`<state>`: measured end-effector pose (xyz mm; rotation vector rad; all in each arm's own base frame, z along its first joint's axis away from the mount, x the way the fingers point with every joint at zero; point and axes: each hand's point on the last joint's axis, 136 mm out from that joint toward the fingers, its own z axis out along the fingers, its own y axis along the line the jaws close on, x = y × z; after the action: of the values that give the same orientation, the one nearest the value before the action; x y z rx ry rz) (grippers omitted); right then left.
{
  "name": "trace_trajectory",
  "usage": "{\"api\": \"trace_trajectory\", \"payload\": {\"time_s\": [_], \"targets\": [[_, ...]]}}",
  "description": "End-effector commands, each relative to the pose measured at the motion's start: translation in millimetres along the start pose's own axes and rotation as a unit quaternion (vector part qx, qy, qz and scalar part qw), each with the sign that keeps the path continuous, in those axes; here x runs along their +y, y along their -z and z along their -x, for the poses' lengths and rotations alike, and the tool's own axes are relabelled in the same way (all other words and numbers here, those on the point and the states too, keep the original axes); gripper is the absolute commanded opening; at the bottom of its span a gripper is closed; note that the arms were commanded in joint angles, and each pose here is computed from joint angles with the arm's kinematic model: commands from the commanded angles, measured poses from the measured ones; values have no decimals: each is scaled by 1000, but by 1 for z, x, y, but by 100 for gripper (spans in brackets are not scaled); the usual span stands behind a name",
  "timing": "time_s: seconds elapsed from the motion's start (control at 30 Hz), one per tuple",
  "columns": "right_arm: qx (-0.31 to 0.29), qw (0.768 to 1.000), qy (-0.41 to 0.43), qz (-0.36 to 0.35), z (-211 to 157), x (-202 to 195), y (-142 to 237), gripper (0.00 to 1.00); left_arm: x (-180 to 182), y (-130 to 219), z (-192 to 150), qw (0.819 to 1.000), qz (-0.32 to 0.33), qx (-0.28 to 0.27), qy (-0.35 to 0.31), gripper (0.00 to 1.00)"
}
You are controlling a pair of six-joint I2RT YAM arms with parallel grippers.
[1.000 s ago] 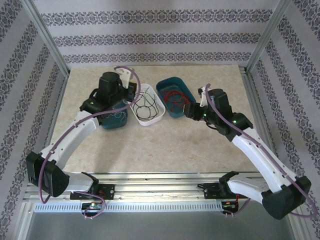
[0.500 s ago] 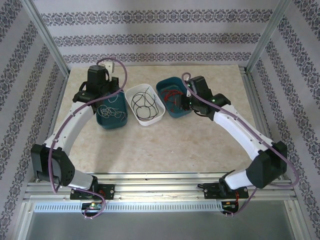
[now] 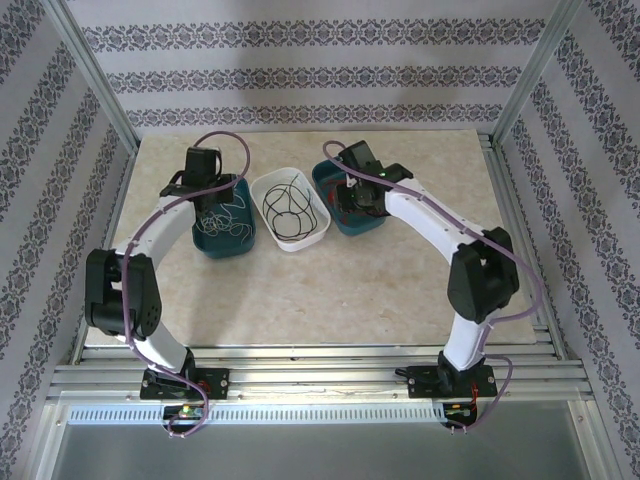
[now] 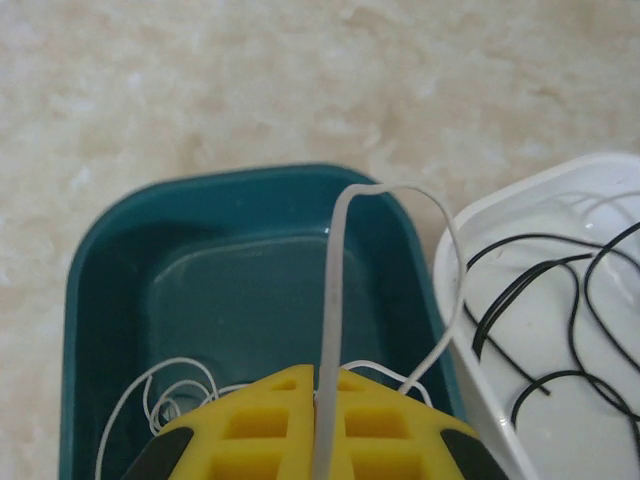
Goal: Untangle the cables
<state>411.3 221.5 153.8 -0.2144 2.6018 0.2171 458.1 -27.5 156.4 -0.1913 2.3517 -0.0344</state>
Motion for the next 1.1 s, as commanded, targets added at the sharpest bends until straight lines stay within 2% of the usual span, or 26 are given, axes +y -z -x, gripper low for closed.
{"api": "trace_trajectory", "payload": {"time_s": [0.0, 0.23, 0.3, 0.37, 0.7, 0.8, 0.97, 1.07], "targets": [[6, 1000, 7, -6, 6, 6, -5, 45, 9, -7, -8, 999, 15, 10, 27, 0], [32, 999, 0, -14, 8, 10, -35, 45, 12, -19, -28, 998, 17, 41, 35, 0], [38, 999, -2, -12, 7, 12, -42, 45, 11, -22, -32, 998, 15, 49, 35, 3], [42, 999, -3, -8, 7, 15, -48, 45, 10, -24, -35, 998, 12, 55, 36, 14], [63, 998, -16, 21, 3, 29, -71, 48, 17, 6, -23, 999, 26, 31, 34, 51], [68, 997, -23, 28, 1, 33, -77, 48, 26, 15, -20, 998, 47, 21, 29, 67], [70, 997, -28, 35, 2, 39, -84, 48, 44, 22, -14, 995, 94, 12, 21, 88], [68, 996, -34, 37, 2, 42, -87, 47, 57, 23, -9, 993, 114, 4, 31, 94]]}}
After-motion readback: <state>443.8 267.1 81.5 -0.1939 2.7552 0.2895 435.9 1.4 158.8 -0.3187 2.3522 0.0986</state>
